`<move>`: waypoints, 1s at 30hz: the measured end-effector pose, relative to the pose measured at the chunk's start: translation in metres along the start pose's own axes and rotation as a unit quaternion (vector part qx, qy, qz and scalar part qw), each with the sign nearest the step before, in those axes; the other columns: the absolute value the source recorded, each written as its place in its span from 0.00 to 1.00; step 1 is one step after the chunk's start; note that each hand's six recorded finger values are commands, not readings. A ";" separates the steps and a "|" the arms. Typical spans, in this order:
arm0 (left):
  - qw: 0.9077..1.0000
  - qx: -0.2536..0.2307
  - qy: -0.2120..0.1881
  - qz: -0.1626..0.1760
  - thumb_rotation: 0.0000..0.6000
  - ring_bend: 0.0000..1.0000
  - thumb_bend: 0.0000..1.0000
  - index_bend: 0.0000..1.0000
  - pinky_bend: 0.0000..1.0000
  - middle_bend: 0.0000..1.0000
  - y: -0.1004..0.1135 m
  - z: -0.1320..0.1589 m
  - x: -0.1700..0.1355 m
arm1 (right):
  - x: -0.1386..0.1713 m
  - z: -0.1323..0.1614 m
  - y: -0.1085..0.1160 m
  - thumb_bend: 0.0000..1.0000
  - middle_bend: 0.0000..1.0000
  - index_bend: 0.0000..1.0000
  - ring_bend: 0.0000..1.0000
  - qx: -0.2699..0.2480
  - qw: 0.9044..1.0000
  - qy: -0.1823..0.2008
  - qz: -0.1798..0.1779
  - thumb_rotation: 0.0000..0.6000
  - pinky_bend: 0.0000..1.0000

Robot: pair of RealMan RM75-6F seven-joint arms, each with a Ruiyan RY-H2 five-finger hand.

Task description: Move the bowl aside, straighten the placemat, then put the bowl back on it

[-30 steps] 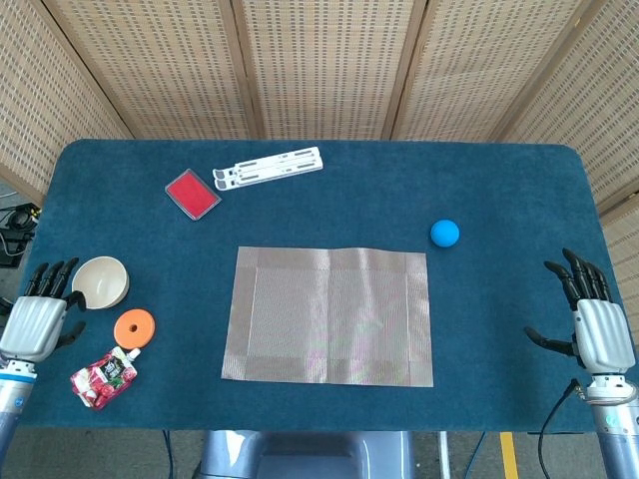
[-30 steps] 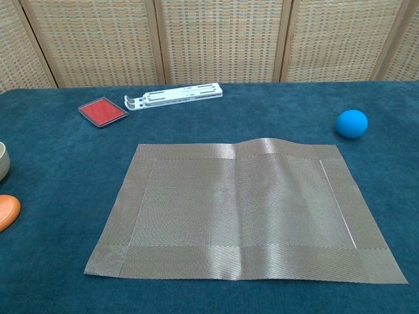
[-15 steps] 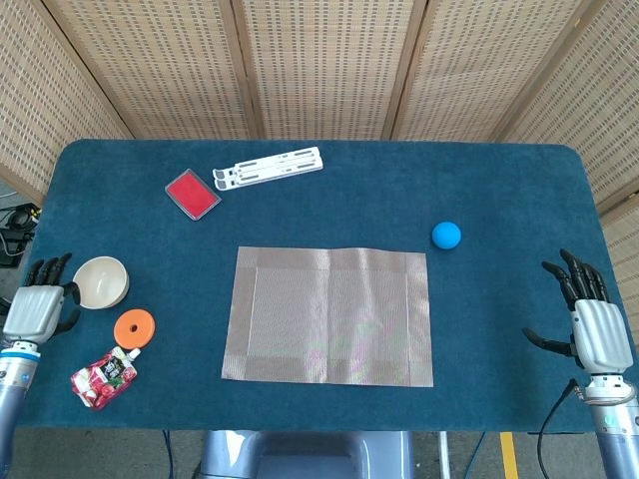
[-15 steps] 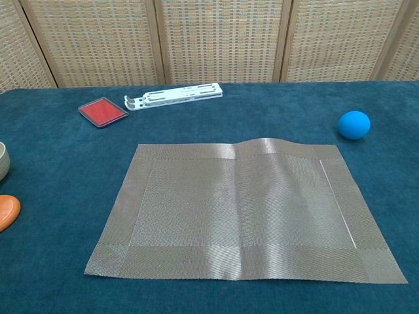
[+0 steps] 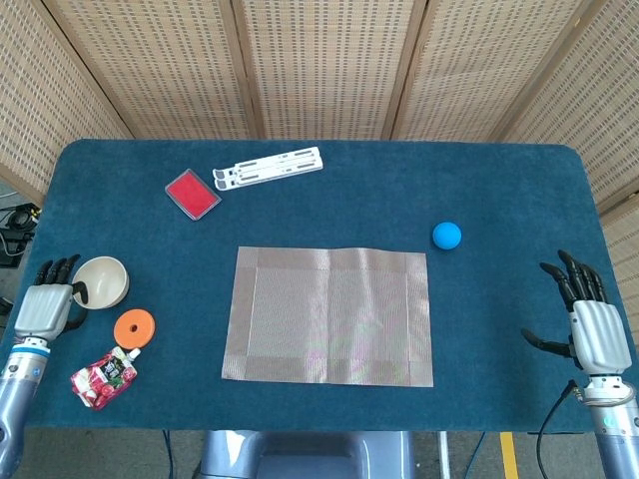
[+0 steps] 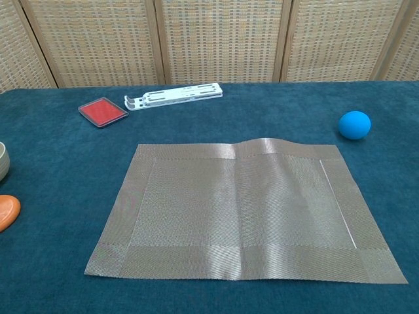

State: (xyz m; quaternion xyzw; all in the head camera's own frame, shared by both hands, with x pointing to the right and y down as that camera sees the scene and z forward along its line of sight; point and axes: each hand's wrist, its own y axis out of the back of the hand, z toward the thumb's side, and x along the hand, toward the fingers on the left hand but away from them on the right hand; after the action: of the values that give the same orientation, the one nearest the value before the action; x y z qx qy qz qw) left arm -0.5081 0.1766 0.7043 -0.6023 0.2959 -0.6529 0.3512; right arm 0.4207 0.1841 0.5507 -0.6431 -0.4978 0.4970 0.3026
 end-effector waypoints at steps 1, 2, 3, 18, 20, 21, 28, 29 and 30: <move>1.000 0.000 -0.001 -0.001 1.00 0.00 0.37 0.55 0.00 0.00 -0.001 0.002 0.002 | 0.000 0.000 0.000 0.17 0.00 0.18 0.00 0.000 1.000 0.000 0.000 1.00 0.00; 1.000 -0.001 -0.002 -0.003 1.00 0.00 0.37 0.55 0.00 0.00 -0.002 0.004 0.003 | 0.000 0.000 0.000 0.17 0.00 0.18 0.00 0.001 1.000 0.000 0.001 1.00 0.00; 1.000 -0.001 -0.003 -0.004 1.00 0.00 0.37 0.55 0.00 0.00 -0.003 0.006 0.005 | 0.000 0.000 -0.001 0.17 0.00 0.18 0.00 0.001 1.000 0.000 0.001 1.00 0.00; 0.999 0.008 -0.032 0.003 1.00 0.00 0.45 0.69 0.00 0.00 -0.005 0.035 0.014 | 0.000 -0.001 0.001 0.17 0.00 0.18 0.00 -0.004 1.000 -0.002 0.000 1.00 0.00; 0.999 0.004 -0.043 0.016 1.00 0.00 0.45 0.69 0.00 0.00 0.000 0.042 0.013 | 0.000 -0.001 0.002 0.17 0.00 0.18 0.00 -0.005 1.000 -0.002 -0.001 1.00 0.00; 0.999 0.001 -0.049 0.022 1.00 0.00 0.45 0.69 0.00 0.00 0.003 0.046 0.012 | 0.000 -0.001 0.002 0.17 0.00 0.18 0.00 -0.005 1.000 -0.002 -0.001 1.00 0.00; 0.993 -0.022 -0.106 0.050 1.00 0.00 0.45 0.70 0.00 0.00 0.024 0.093 0.007 | 0.000 -0.001 0.003 0.17 0.00 0.18 0.00 -0.006 1.000 -0.003 -0.003 1.00 0.00; 0.991 -0.023 -0.117 0.054 1.00 0.00 0.45 0.70 0.00 0.00 0.028 0.102 0.006 | 0.000 -0.001 0.004 0.17 0.00 0.18 0.00 -0.006 1.000 -0.004 -0.003 1.00 0.00; 0.990 -0.024 -0.125 0.057 1.00 0.00 0.45 0.70 0.00 0.00 0.031 0.109 0.006 | 0.000 -0.002 0.004 0.17 0.00 0.18 0.00 -0.006 1.000 -0.004 -0.004 1.00 0.00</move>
State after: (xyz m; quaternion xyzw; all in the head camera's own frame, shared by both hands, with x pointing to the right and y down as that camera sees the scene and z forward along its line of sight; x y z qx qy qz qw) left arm -0.3963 0.1578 0.6933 -0.6694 0.2993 -0.5442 0.4077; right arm 0.4238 0.1827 0.5479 -0.6409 -0.5047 0.4955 0.2983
